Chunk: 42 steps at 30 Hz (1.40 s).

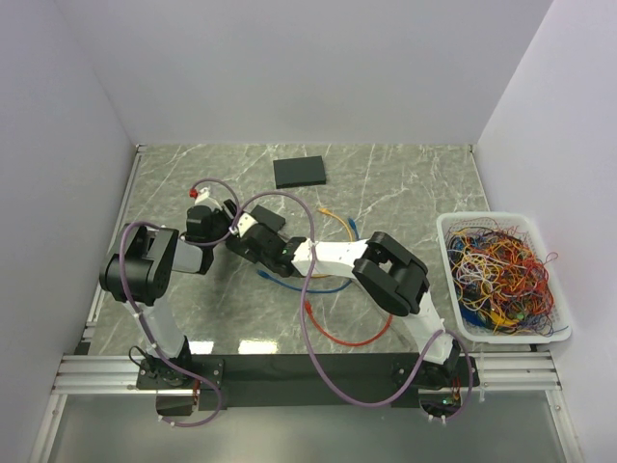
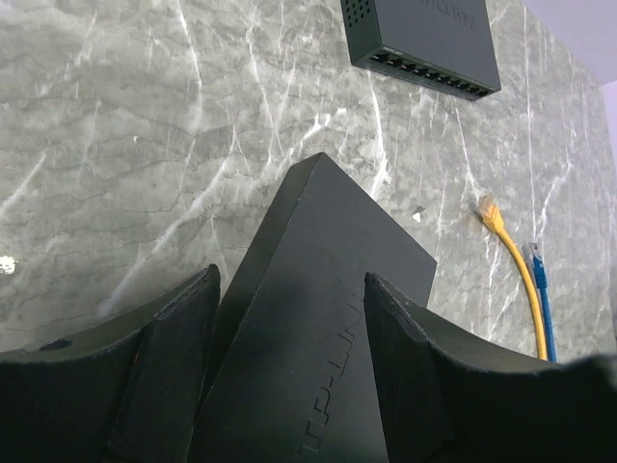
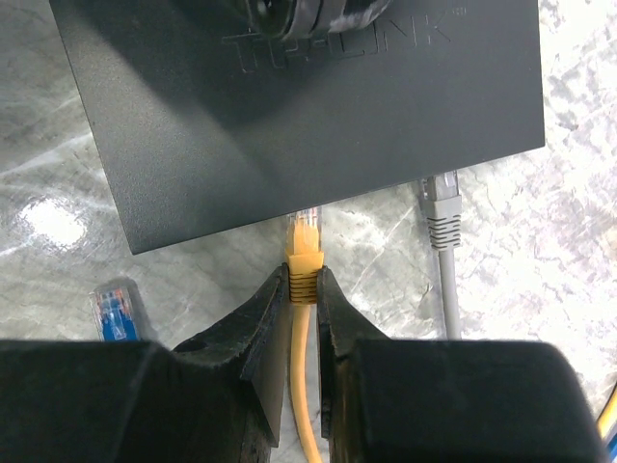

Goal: Insert the plug into the switch port

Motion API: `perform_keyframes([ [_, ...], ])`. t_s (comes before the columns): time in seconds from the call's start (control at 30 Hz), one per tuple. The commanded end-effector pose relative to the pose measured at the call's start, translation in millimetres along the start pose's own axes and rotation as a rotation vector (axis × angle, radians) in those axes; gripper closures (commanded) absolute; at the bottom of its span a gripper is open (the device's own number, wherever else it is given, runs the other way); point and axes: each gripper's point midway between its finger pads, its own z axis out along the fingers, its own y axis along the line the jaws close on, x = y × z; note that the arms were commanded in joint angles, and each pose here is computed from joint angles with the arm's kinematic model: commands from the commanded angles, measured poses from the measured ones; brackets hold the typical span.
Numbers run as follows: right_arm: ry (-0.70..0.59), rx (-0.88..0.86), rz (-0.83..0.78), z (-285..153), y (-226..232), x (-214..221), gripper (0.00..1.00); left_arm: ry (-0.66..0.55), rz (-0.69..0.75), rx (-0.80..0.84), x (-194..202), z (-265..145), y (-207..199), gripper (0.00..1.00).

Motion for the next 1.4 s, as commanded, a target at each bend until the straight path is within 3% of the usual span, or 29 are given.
perform_keyframes([
  [0.0, -0.372, -0.126, 0.084, -27.6, 19.1, -108.2, 1.00, 0.164, -0.003, 0.121, 46.8, -10.3, -24.5, 0.34],
  [0.57, -0.468, -0.185, 0.065, -35.0, 4.4, -168.7, 1.00, 0.182, 0.060, 0.096, 59.7, -11.0, -29.6, 0.35],
  [0.97, -0.478, -0.165, 0.120, -27.9, -1.1, -157.2, 1.00, 0.207, 0.036, 0.116, 69.3, -10.4, -29.5, 0.35],
  [1.37, -0.718, -0.219, 0.201, -70.0, -9.4, -187.2, 1.00, 0.235, 0.027, 0.182, 80.9, -15.3, -40.3, 0.34],
])
